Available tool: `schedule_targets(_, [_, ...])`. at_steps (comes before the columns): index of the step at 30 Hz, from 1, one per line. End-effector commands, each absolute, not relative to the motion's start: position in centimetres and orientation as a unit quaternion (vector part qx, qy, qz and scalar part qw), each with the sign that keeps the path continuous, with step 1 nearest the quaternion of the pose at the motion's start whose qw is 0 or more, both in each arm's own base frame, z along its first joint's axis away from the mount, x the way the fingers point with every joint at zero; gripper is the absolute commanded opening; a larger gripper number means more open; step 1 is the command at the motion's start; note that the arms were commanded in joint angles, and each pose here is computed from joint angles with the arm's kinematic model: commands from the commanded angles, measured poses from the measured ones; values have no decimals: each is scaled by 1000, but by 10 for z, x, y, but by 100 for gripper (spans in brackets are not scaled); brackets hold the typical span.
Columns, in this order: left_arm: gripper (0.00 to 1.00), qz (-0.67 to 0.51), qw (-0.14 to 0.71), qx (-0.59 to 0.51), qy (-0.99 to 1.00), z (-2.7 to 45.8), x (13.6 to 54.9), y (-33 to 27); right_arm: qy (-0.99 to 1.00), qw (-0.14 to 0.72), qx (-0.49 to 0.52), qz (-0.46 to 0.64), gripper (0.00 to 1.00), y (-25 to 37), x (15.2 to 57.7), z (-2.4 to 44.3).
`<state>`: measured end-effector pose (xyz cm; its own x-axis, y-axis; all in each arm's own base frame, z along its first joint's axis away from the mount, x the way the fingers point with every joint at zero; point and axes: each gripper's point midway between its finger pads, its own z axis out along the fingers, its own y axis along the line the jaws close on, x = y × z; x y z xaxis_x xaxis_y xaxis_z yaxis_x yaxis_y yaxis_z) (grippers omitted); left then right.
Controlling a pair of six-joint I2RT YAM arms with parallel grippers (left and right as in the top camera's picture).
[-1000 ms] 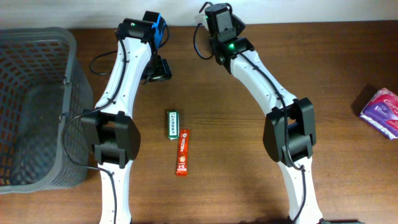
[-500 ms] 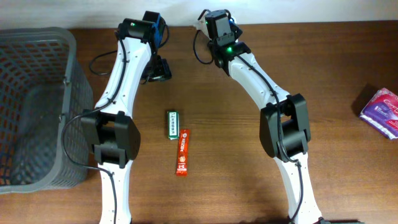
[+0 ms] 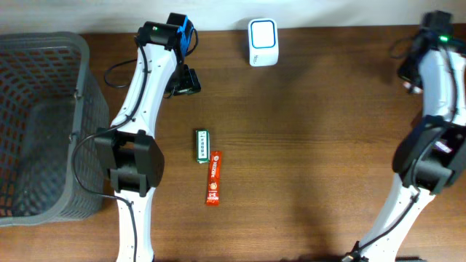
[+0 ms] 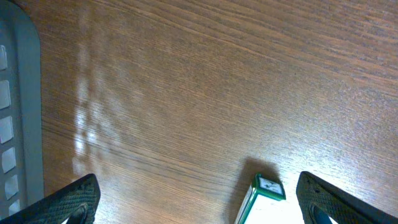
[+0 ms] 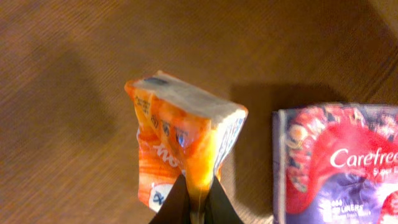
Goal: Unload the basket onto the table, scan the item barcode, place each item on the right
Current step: 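Move the orange box to the right edge beside the Carefree pack, release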
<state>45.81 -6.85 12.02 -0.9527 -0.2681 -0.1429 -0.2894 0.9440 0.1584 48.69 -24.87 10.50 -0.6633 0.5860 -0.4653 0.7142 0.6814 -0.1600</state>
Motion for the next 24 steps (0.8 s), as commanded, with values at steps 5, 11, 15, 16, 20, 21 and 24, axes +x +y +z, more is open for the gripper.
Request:
schedule_targets(5, [99, 88, 58, -147, 984, 120, 458, -66, 895, 167, 399, -111, 8, -250, 466, 105])
schedule_targets(11, [99, 88, 58, -147, 984, 120, 458, -66, 888, 133, 412, -154, 20, -273, 437, 103])
schedule_targets(15, [99, 88, 58, -147, 984, 120, 458, -66, 894, 127, 413, -115, 29, -268, 437, 99])
schedule_targets(16, [99, 88, 58, -147, 984, 120, 458, -66, 910, 137, 386, -63, 27, -252, 450, 97])
schedule_targets(20, [99, 88, 58, -147, 984, 120, 458, -66, 944, 176, 220, 173, 40, -149, 498, 110])
schedule_targets(21, [99, 88, 58, -147, 984, 120, 458, -66, 943, 173, 173, 226, 57, -112, 503, 117])
schedule_targets(24, [99, 88, 58, -147, 984, 120, 458, -66, 951, 118, 90, 271, 91, -23, 494, 117])
